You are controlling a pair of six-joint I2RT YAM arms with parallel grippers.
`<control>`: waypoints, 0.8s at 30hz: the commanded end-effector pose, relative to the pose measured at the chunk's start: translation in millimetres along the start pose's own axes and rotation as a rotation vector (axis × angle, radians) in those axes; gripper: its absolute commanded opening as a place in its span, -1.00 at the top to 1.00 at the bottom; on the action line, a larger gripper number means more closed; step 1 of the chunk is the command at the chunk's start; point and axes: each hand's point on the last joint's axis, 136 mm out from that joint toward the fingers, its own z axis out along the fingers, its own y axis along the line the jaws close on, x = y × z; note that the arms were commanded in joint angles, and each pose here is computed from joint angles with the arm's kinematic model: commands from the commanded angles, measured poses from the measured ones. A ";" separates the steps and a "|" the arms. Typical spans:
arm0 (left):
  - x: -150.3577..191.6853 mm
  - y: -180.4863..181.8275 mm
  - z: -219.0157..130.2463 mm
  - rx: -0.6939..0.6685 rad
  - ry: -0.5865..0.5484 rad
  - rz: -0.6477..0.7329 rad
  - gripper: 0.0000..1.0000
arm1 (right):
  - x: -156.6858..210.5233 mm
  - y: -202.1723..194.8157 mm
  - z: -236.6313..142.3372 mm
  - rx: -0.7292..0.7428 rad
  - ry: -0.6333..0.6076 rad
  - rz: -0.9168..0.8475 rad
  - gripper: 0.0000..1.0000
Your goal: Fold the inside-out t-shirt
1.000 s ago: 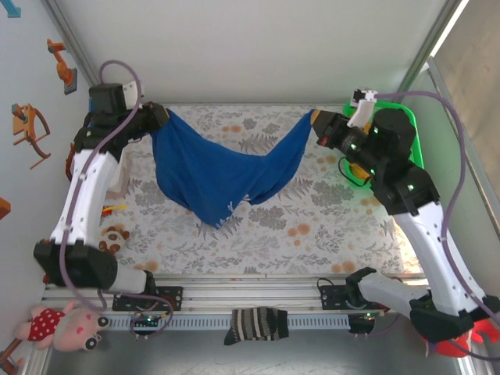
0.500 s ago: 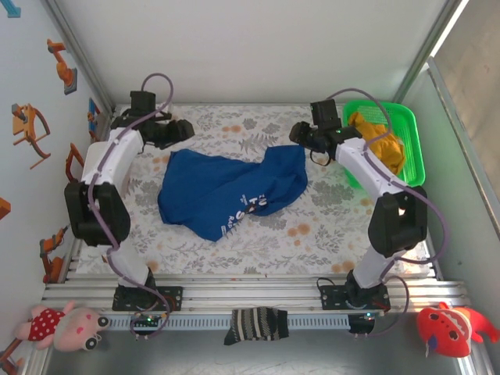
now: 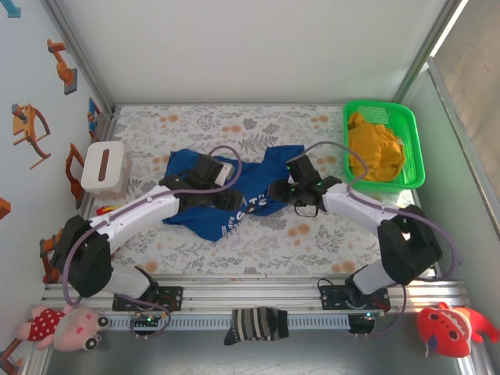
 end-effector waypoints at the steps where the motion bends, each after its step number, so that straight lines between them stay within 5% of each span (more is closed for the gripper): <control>1: -11.5 -1.5 14.9 -0.069 -0.055 0.078 -0.47 | 1.8 11.9 18.3 -0.018 -0.016 0.030 -0.03; 10: -2.0 -15.5 47.1 -0.045 -0.023 0.115 -0.49 | 25.4 -6.0 45.4 0.060 0.025 0.060 -0.02; 14: 7.1 -18.6 61.0 -0.041 0.006 0.117 -0.69 | 31.6 -15.0 48.1 0.076 0.028 0.074 0.07; 18: 13.5 -18.8 73.6 -0.054 0.031 0.113 -0.66 | 37.6 -20.5 47.4 0.078 0.027 0.087 0.22; 20: 15.2 -14.9 78.7 -0.073 0.039 0.107 -0.45 | 39.0 -22.5 45.8 0.079 0.023 0.085 0.39; 23: 9.4 -8.9 79.1 -0.104 0.043 0.101 0.53 | 39.5 -23.4 40.9 0.079 0.021 0.072 1.00; 24: 3.3 -5.8 75.4 -0.118 0.034 0.097 0.91 | 39.0 -22.3 37.7 0.077 0.017 0.060 1.00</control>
